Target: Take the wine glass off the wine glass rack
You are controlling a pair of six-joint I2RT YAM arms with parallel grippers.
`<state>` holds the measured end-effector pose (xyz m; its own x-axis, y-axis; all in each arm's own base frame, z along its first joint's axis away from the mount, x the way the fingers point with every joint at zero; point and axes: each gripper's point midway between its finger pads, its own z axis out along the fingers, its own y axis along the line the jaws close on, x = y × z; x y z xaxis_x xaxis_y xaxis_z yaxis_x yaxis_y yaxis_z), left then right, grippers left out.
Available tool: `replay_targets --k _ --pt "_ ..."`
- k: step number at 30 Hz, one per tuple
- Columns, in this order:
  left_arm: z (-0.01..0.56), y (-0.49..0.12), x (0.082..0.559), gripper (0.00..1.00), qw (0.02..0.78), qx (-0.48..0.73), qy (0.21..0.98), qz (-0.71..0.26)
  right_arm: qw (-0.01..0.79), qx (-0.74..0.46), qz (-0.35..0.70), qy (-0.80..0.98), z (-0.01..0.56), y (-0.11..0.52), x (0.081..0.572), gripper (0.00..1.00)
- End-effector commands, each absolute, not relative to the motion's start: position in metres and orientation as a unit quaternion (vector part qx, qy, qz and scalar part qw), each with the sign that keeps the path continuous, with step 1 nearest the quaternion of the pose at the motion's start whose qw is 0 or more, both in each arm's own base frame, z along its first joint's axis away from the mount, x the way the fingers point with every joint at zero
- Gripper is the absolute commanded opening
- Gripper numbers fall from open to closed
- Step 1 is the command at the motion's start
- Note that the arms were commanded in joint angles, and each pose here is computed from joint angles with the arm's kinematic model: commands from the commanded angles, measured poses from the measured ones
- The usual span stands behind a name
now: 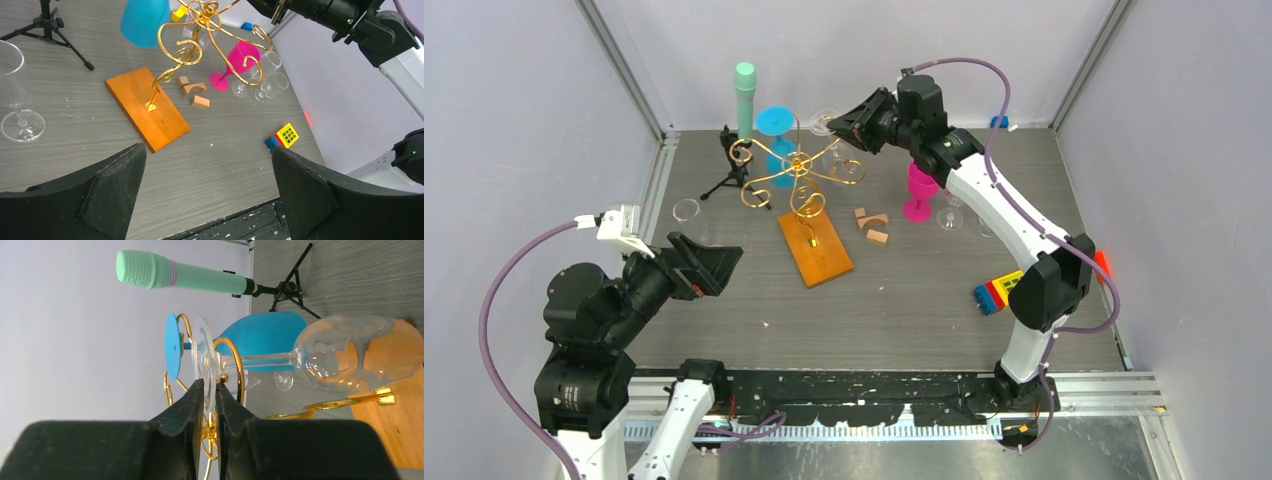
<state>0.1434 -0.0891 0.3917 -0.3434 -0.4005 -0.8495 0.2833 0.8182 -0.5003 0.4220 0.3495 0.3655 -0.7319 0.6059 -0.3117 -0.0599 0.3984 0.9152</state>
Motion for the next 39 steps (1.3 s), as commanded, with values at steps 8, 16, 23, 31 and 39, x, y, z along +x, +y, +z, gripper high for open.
replay_targets --k 8,16,23,31,39 --pt "0.399 -0.085 0.14 1.0 0.59 -0.031 0.754 -0.288 0.397 0.18 0.516 0.737 0.405 0.329 0.422 0.0" --pt "0.402 -0.086 0.139 1.0 0.593 -0.03 0.75 -0.291 0.435 0.177 0.528 0.708 0.433 0.316 0.414 0.0" --pt "0.407 -0.085 0.137 1.0 0.604 -0.027 0.743 -0.288 0.423 0.182 0.551 0.696 0.435 0.322 0.415 0.0" --pt "0.414 -0.083 0.134 1.0 0.613 -0.023 0.737 -0.285 0.396 0.179 0.586 0.684 0.441 0.327 0.401 0.0" --pt "0.421 -0.082 0.131 1.0 0.622 -0.021 0.73 -0.283 0.397 0.176 0.589 0.682 0.442 0.326 0.391 0.0"
